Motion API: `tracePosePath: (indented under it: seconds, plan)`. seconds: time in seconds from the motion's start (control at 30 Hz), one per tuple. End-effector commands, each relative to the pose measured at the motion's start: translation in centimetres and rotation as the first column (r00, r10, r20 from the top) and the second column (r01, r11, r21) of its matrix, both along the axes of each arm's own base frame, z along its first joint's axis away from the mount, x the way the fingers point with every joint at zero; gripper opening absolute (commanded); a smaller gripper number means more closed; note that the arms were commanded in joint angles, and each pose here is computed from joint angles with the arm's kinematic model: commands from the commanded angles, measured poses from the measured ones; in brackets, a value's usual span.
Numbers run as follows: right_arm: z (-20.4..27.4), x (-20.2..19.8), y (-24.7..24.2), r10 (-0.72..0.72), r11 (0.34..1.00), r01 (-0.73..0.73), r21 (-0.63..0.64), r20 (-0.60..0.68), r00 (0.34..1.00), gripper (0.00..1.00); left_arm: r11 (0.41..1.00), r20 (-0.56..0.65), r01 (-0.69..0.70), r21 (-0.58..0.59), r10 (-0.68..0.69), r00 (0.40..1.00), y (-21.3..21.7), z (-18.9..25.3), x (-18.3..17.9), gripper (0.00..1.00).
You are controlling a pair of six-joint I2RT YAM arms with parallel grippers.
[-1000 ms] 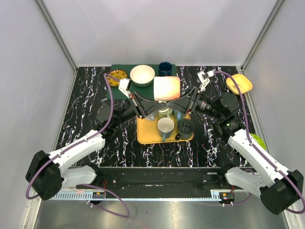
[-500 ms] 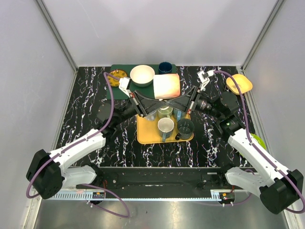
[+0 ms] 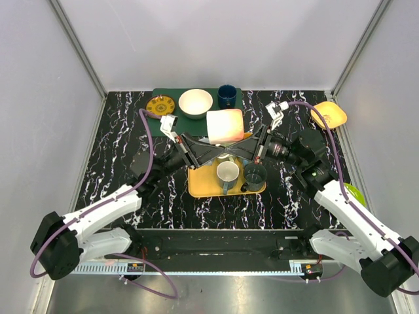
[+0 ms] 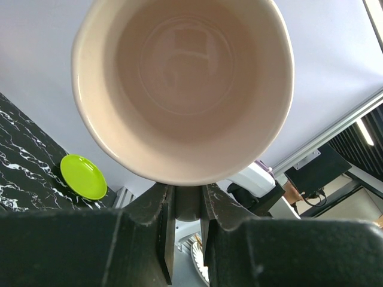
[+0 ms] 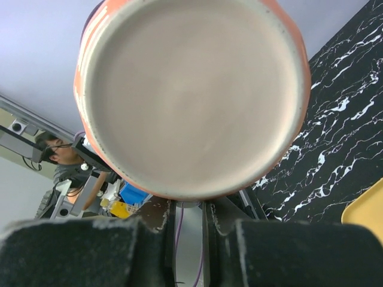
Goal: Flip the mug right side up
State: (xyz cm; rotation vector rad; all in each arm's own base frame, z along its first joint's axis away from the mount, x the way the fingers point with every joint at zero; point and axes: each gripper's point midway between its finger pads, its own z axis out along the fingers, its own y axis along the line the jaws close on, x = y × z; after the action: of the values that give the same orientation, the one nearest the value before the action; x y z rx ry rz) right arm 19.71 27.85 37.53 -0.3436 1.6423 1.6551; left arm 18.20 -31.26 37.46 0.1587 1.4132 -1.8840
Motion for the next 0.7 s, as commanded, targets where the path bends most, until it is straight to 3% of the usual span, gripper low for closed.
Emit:
tracePosePath:
  seconds: [0.0,0.13,0.17,0.27,0.37,0.57,0.67]
  plan:
    - [4.8,1.2,-1.6,-0.117,0.986,0.099,0.134,0.134,0.984,0.00,0.991,0.163,0.128,-0.031,-0.122,0.979,0.5,1.5,-3.9,0.01]
    - [5.1,1.0,-1.3,-0.083,0.985,0.065,0.162,0.103,0.991,0.00,0.990,0.173,0.139,-0.017,-0.134,0.976,0.4,1.5,-4.1,0.00]
    - [5.2,1.0,-1.3,-0.082,0.985,0.064,0.162,0.106,0.991,0.04,0.991,0.172,0.131,-0.002,-0.128,0.977,0.4,1.5,-4.0,0.00]
    - [5.6,1.1,-1.4,-0.092,0.985,0.075,0.158,0.102,0.991,0.37,0.995,0.168,0.076,0.065,-0.086,0.982,0.4,0.7,-3.4,0.00]
    - [5.9,1.3,-1.4,-0.107,0.985,0.092,0.146,0.098,0.989,0.52,0.991,0.169,0.061,0.116,-0.080,0.982,0.4,0.2,-3.3,0.00]
    - [5.6,2.1,-1.2,-0.120,0.984,0.107,0.146,0.082,0.989,0.49,0.988,0.167,0.067,0.138,-0.090,0.982,0.3,-0.3,-3.5,0.00]
    - [5.5,2.3,-0.9,-0.102,0.985,0.090,0.147,0.074,0.992,0.38,0.985,0.170,0.110,0.130,-0.132,0.977,-0.1,-0.4,-4.1,0.00]
